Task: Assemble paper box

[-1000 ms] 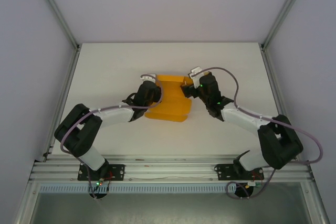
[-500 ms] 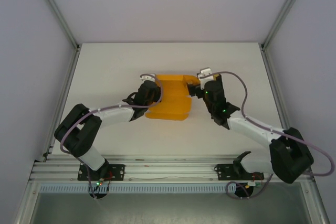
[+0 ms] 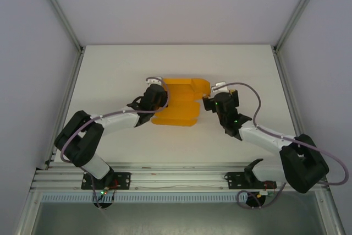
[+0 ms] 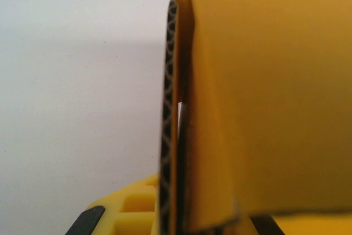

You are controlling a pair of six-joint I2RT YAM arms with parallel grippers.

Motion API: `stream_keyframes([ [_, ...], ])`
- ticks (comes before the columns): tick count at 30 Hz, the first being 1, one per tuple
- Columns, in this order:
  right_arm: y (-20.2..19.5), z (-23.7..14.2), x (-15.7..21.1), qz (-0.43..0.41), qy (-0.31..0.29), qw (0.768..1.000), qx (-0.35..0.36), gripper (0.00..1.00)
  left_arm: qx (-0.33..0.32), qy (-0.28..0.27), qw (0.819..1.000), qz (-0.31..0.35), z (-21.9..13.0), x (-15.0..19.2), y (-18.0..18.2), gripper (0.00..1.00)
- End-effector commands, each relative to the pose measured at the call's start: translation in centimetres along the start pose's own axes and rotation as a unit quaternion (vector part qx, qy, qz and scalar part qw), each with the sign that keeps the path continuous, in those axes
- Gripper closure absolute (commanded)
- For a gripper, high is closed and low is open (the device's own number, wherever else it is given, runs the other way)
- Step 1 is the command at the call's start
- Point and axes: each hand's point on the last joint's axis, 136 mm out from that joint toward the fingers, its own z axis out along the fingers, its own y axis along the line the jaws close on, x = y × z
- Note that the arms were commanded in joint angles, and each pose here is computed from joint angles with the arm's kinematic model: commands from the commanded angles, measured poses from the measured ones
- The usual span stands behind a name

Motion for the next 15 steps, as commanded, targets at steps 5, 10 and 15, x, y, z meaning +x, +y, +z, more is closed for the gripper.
stream_keyframes([
  [5,2.4,1.5,-4.3,0.044,-0.062,0.996,-0.055,0.0,0.038,-0.009,0.999,-0.02,-0.7,-1.2,-1.8,1.0],
  [10,4.5,2.3,-5.9,0.054,-0.074,0.991,-0.099,0.0,0.051,-0.008,0.998,-0.025,-0.8,-1.0,-2.3,1.0],
  [15,7.3,2.1,-5.9,0.046,-0.077,0.983,-0.16,0.0,0.046,-0.01,0.998,-0.032,-0.7,-1.0,-2.2,1.0],
])
